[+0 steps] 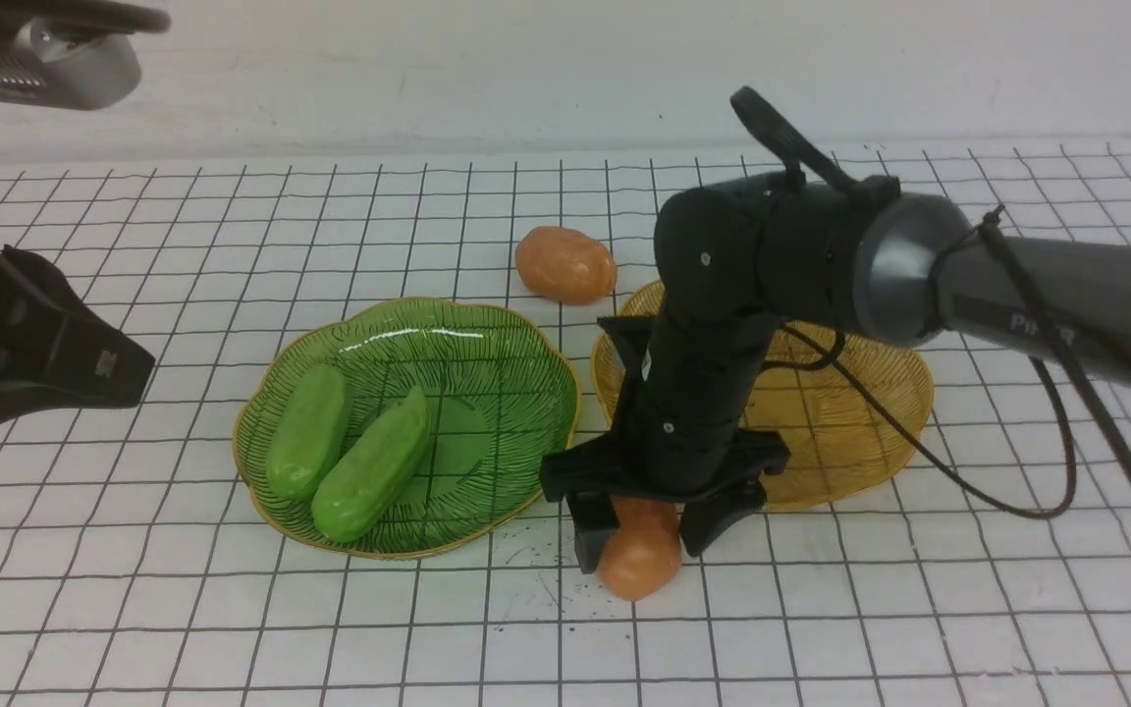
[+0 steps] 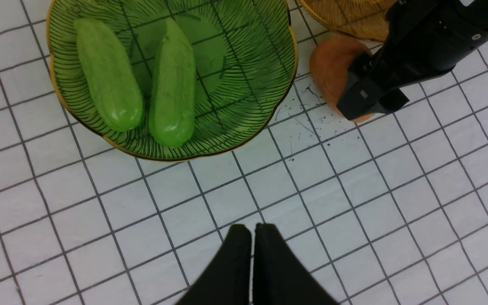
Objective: Put different types of vegetables on the plate.
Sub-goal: 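Put the potato onto the plate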
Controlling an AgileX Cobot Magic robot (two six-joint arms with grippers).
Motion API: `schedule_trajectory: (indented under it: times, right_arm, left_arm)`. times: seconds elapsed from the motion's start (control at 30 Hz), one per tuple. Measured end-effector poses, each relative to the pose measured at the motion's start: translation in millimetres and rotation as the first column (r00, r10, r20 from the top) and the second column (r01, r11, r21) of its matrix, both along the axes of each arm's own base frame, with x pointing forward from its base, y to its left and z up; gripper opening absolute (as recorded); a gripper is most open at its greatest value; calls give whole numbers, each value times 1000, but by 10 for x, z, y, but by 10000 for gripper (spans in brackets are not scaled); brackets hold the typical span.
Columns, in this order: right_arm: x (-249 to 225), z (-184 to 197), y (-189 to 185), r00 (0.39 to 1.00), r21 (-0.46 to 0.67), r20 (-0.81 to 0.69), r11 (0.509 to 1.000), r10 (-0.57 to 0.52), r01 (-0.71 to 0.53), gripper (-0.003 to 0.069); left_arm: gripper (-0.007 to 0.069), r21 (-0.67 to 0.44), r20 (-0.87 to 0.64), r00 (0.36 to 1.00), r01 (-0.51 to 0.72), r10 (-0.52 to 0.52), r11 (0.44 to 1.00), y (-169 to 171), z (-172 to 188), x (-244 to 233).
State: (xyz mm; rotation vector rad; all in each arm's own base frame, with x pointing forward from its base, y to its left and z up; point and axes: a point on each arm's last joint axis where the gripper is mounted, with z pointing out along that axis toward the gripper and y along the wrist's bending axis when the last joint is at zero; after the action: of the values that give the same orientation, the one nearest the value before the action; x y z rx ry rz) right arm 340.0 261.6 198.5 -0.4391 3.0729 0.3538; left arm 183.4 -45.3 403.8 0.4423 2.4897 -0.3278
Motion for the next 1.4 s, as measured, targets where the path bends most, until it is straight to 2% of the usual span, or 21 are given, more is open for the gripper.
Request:
schedule_trajectory:
  times: [0.17, 0.47, 0.53, 0.63, 0.83, 0.97, 1.13, 1.27, 1.4]
  right_arm:
    - [31, 45, -8, 999, -12, 32, 1000, 6, -5, 602]
    - [101, -128, 26, 999, -18, 45, 1000, -8, 9, 595]
    - [105, -147, 30, 999, -18, 43, 1000, -10, 11, 582]
    - [105, -147, 30, 999, -18, 45, 1000, 5, -4, 525]
    - [66, -129, 7, 998, -38, 21, 997, 66, -65, 519]
    - [39, 22, -11, 995, -24, 49, 996, 89, -88, 519]
    - [-101, 668, -114, 978, 38, 186, 994, 97, -106, 519]
    - [-122, 1025, -344, 944, -18, 309, 993, 118, -118, 519]
    - [107, 1099, -726, 925, -66, 379, 998, 42, -19, 519]
  left_arm:
    - [-8, 0, 0, 1000, 0, 0, 1000, 0, 0, 0]
    - [-8, 0, 0, 1000, 0, 0, 1000, 0, 0, 0]
    - [-8, 0, 0, 1000, 0, 0, 1000, 0, 0, 0]
    - [-8, 0, 0, 1000, 0, 0, 1000, 0, 0, 0]
    - [-8, 0, 0, 1000, 0, 0, 1000, 0, 0, 0]
    - [-8, 0, 0, 1000, 0, 0, 1000, 0, 0, 0]
    - [-8, 0, 0, 1000, 0, 0, 1000, 0, 0, 0]
    - [-8, 0, 0, 1000, 0, 0, 1000, 0, 0, 0]
    - [-8, 0, 0, 1000, 0, 0, 1000, 0, 0, 0]
